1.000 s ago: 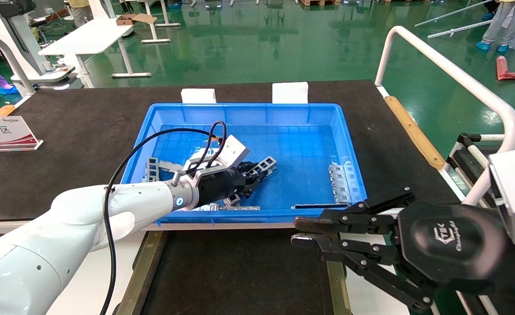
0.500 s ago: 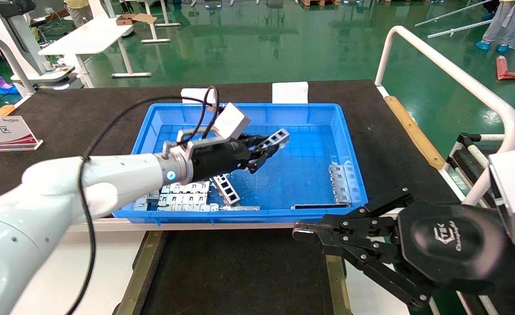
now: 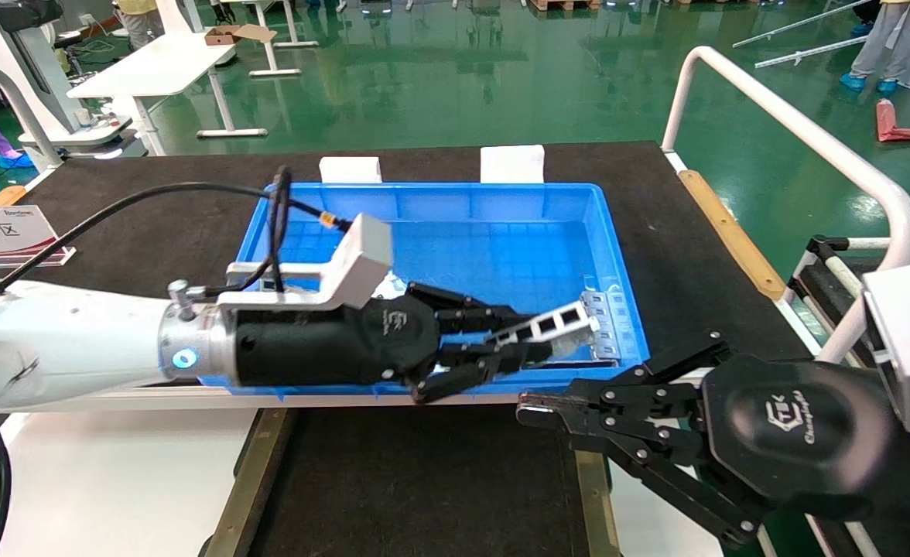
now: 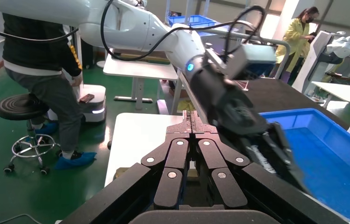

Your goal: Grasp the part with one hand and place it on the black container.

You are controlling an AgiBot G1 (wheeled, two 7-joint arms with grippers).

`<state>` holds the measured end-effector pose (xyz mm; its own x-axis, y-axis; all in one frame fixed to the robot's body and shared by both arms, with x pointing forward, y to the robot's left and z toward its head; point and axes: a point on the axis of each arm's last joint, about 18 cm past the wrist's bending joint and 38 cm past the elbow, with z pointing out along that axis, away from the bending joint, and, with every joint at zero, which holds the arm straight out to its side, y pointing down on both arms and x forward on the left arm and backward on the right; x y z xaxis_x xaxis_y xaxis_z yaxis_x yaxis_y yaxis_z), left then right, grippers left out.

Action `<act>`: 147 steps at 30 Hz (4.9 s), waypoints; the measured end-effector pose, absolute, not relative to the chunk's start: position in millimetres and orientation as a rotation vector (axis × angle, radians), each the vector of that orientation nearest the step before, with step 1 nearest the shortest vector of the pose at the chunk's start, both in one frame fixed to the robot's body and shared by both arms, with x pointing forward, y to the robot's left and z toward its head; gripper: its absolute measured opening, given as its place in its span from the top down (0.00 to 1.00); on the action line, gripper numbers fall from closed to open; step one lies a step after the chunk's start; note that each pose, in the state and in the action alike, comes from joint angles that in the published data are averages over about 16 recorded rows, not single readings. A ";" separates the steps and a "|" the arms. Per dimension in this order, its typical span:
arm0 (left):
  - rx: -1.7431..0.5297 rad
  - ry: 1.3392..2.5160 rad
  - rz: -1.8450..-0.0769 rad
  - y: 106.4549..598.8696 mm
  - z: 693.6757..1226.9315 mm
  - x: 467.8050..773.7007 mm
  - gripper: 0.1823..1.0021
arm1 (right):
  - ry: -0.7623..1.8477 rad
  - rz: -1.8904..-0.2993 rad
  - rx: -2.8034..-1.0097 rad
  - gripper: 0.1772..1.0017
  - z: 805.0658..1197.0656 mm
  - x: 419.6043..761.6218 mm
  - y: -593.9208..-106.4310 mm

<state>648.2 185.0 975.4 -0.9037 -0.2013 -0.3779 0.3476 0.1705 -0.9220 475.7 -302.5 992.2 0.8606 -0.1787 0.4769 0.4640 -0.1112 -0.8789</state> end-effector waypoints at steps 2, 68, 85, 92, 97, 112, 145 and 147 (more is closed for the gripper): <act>0.158 2.065 -1.813 189.7 966.9 639.4 0.83 | -0.229 -0.552 -1.594 0.98 992.2 475.7 -302.5; -1.418 1.465 -1.671 140.3 695.5 685.0 0.83 | -0.229 -0.552 -1.594 0.98 992.2 475.7 -302.5; -1.535 1.411 -1.640 142.4 682.1 689.8 0.83 | -0.229 -0.552 -1.594 0.98 992.2 475.7 -302.5; -1.573 1.397 -1.635 143.5 677.9 689.7 0.83 | -0.229 -0.552 -1.594 0.98 992.2 475.7 -302.5; -1.589 1.393 -1.636 143.3 676.1 689.1 0.82 | -0.229 -0.552 -1.594 0.97 992.2 475.7 -302.5; -1.465 1.450 -1.659 148.1 688.3 686.8 0.66 | -0.229 -0.552 -1.594 0.82 992.2 475.7 -302.5; -0.998 1.798 -1.687 245.6 731.9 594.2 0.02 | -0.229 -0.552 -1.594 0.06 992.2 475.7 -302.5; -0.982 1.806 -1.686 249.5 736.6 590.7 0.01 | -0.229 -0.552 -1.594 0.04 992.2 475.7 -302.5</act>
<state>590.7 249.5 736.6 -0.6282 -0.7677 0.1262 -0.1784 -0.0157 -0.9838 475.7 -302.5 992.2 0.8606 -0.1787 0.4769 0.4640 -0.1112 -0.8789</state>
